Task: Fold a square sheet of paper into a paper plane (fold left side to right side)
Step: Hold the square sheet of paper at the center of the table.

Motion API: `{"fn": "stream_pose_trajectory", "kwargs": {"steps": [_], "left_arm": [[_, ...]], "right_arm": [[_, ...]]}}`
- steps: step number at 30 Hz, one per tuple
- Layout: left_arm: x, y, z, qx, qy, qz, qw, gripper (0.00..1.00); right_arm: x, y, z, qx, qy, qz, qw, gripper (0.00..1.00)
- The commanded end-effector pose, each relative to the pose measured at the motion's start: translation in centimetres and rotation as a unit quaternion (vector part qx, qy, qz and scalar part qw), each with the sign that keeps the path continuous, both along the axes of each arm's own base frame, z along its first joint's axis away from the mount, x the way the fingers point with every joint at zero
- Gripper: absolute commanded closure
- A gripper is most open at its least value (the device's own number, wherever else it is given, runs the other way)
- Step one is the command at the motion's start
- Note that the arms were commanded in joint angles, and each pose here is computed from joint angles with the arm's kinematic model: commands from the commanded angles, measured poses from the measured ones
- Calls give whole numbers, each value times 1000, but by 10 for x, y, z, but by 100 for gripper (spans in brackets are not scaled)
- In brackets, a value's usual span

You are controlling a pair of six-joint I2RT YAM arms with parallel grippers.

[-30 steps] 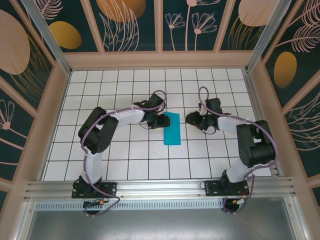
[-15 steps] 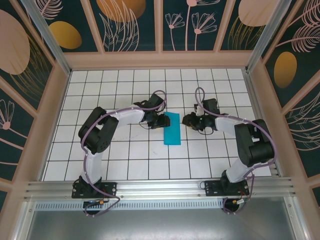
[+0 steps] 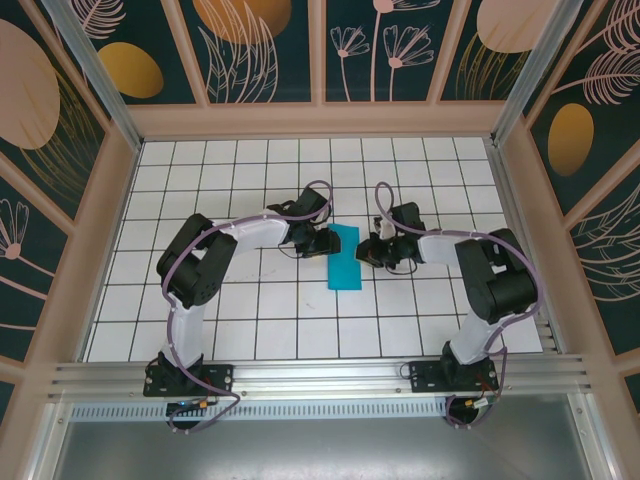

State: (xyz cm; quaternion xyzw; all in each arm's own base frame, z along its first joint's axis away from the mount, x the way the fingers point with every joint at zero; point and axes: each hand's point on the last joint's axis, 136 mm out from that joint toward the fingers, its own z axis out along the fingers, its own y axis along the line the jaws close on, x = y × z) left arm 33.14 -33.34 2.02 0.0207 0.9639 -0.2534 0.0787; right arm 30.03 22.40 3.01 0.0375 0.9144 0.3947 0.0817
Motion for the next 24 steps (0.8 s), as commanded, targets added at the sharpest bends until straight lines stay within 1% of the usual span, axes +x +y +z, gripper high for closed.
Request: {"fn": "stream_pose_trajectory", "kwargs": {"steps": [1, 6, 15, 20, 24], "left_arm": [[-9, 6, -32, 37, 15, -7, 999, 52], [-9, 6, -32, 37, 15, -7, 999, 52], [-8, 6, -26, 35, 7, -6, 999, 51], [-3, 7, -10, 33, -13, -2, 999, 46], [6, 15, 14, 32, -41, 13, 999, 41]], "right_arm": [[6, 9, 1, 3, -2, 6, 1000, 90], [4, 7, -8, -14, 7, 8, 1000, 90], [-8, -6, -34, -68, 41, 8, 997, 90], [-14, -11, -45, -86, 56, 11, 995, 90], [-16, -11, -49, -90, 60, 12, 994, 90]]}}
